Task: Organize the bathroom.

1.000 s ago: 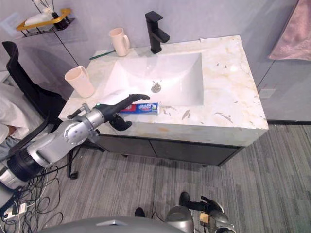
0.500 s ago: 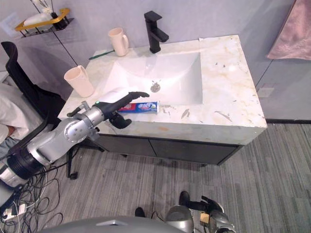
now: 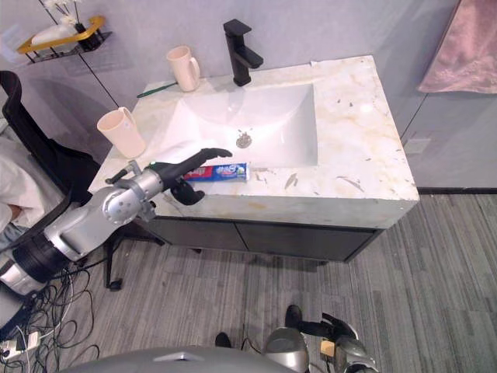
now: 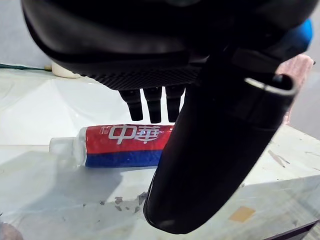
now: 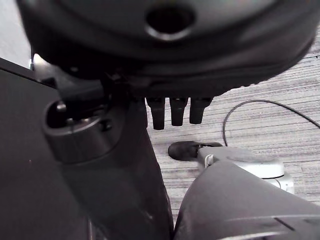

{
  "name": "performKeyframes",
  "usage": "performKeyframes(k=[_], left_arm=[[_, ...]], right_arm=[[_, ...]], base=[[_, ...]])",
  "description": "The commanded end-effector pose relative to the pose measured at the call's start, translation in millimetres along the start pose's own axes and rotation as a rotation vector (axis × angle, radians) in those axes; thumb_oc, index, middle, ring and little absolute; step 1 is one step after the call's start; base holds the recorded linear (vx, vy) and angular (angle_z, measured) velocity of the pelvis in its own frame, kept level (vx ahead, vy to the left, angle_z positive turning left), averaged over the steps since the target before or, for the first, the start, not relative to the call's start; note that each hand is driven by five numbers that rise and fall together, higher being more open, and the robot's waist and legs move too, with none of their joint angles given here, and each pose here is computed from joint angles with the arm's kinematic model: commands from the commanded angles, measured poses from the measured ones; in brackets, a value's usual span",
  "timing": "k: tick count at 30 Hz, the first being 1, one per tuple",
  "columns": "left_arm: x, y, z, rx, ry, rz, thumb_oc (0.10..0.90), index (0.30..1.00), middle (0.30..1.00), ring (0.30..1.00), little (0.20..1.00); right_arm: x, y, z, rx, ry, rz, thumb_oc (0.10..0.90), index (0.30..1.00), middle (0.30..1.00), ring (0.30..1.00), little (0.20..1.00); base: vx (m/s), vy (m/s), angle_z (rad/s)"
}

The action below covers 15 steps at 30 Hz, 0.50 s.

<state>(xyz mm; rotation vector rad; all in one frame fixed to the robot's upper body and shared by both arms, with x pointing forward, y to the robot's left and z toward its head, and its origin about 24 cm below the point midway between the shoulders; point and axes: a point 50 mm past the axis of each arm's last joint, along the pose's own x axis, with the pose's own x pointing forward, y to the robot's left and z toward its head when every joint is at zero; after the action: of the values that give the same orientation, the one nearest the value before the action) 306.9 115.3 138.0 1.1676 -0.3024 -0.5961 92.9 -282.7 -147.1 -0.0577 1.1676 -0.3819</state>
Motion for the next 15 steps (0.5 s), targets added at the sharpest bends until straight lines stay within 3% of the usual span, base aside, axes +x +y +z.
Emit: performKeyframes(k=[1,15], left_arm=[[1.4,68.3,3.9,0.136,-0.014,0.206,0.800,0.900,0.900,0.900,0.900],[-6.4,83.0,-2.3,0.145,0.030,0.218,0.800,0.900,0.900,0.900,0.900]], right_arm=[[-2.7,-8.2,-16.1,-0.052,0.046,-0.017,0.800,0.900,0.900,0.900,0.900],[-2.3,-6.4,-15.2,-0.049,0.049,-0.015,0.800,0.900,0.900,0.900,0.900]], base=[[0.00,0.000,0.00],[0.00,0.000,0.00]])
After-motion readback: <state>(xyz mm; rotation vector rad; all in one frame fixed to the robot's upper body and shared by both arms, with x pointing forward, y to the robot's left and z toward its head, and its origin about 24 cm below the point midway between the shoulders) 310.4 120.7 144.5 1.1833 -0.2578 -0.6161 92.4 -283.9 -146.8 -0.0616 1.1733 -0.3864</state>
